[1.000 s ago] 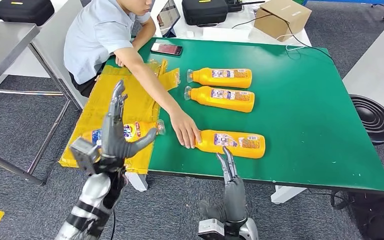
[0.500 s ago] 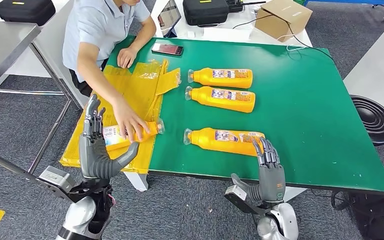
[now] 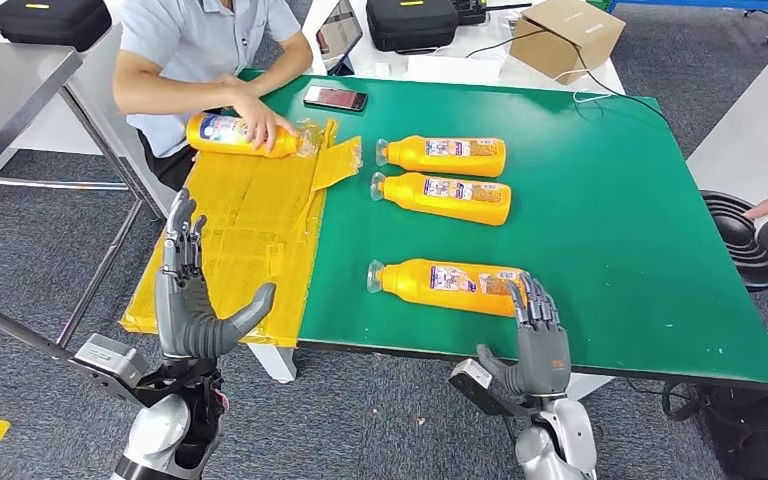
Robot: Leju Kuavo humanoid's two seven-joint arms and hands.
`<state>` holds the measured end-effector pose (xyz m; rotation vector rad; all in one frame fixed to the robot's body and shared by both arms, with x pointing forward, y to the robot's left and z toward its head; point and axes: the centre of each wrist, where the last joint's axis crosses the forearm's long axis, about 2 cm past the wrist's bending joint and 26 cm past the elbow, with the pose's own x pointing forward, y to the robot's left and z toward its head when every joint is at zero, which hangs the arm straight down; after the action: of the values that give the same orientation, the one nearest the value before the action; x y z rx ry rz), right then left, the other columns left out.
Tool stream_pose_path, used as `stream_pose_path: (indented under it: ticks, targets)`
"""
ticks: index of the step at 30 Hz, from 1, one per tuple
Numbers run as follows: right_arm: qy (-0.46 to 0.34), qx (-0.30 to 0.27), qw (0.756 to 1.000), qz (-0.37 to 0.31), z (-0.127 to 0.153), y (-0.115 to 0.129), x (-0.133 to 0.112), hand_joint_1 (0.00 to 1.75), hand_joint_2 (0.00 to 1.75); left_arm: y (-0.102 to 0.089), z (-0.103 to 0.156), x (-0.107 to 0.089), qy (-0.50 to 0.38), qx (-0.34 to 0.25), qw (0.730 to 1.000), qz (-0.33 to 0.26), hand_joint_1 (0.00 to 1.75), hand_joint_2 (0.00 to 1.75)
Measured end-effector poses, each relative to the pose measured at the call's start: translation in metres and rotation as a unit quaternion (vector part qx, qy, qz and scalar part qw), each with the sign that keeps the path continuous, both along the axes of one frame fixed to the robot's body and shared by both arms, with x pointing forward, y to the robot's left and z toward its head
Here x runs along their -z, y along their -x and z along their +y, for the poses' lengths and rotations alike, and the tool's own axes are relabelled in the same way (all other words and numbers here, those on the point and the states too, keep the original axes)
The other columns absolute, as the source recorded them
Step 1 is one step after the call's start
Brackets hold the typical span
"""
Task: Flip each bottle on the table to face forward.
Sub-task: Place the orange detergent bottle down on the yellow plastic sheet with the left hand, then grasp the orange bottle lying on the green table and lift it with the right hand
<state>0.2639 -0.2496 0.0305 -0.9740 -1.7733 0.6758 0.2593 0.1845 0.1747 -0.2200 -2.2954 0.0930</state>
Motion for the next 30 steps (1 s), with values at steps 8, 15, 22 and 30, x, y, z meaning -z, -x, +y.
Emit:
stream_pose_path:
  ticks: [8, 15, 22, 30]
  targets:
    - [0.039, 0.009, 0.998, 0.053, -0.003, -0.044, -0.006, 0.0, 1.75, -0.015, -0.012, -0.013, 0.005, 0.034, 0.999, -0.01, 0.0, 1.75]
    - [0.07, 0.001, 0.992, 0.103, 0.001, -0.07, -0.009, 0.0, 1.75, -0.03, -0.029, -0.021, 0.01, 0.067, 0.998, -0.005, 0.0, 1.75]
    - [0.108, 0.015, 0.985, 0.133, 0.006, -0.078, -0.012, 0.0, 1.75, -0.035, -0.037, -0.02, 0.033, 0.108, 0.993, 0.031, 0.0, 1.75]
    - [0.118, 0.058, 0.969, 0.209, 0.003, -0.091, -0.02, 0.0, 1.75, -0.037, -0.042, -0.017, 0.055, 0.135, 0.987, 0.071, 0.0, 1.75]
